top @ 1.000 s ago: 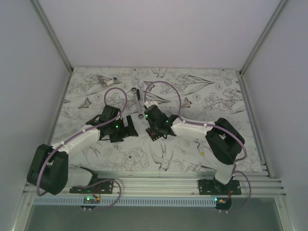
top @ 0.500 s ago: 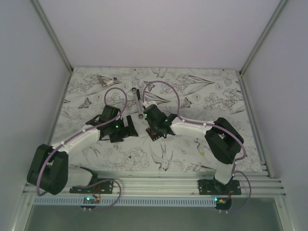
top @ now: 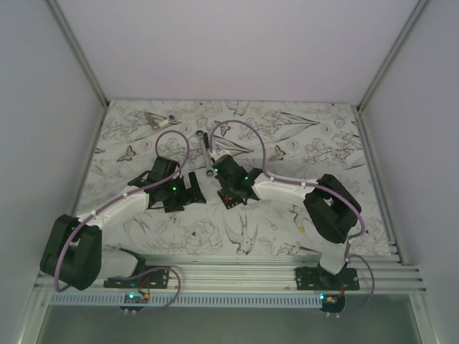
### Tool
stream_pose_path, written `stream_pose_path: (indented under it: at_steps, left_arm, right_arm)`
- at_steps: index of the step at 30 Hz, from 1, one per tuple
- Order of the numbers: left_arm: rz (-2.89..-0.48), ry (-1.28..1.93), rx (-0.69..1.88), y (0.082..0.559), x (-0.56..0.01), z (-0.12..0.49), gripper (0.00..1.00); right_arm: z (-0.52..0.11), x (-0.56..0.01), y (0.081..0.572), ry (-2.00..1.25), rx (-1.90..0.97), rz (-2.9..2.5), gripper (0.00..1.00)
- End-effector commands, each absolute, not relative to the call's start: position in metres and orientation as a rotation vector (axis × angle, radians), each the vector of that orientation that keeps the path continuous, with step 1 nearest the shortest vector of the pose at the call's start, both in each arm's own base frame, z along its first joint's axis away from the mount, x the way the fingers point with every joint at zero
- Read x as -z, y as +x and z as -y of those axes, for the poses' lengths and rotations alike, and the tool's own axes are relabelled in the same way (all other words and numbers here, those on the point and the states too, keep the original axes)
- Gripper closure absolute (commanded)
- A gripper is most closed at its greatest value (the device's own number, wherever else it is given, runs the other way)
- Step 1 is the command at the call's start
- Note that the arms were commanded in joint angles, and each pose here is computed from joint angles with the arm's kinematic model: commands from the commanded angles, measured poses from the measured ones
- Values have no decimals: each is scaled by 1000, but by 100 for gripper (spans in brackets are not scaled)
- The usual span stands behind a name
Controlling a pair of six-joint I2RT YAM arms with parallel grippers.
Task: Snap on the fuse box
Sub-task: Install the fuse at the fuse box base.
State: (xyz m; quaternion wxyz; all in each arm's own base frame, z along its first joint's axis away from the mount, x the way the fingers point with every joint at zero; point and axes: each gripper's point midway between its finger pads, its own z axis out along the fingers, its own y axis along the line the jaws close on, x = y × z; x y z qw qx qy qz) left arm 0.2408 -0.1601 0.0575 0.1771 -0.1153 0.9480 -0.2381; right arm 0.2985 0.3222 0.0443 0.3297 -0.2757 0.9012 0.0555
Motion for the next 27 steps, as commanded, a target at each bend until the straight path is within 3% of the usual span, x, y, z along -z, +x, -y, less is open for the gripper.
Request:
stream_pose_path:
  at_steps: [1, 8, 27]
  left_arm:
    - [-2688, -355, 691, 240, -59, 161, 0]
    - [-2695, -369, 703, 243, -60, 164, 0]
    - [-2736, -347, 711, 259, -58, 186, 0]
  right_arm:
    - [-312, -30, 290, -682, -101, -2430, 100]
    - [-297, -20, 290, -528, -121, -2529, 100]
    - [-299, -67, 299, -565, -159, -2343, 100]
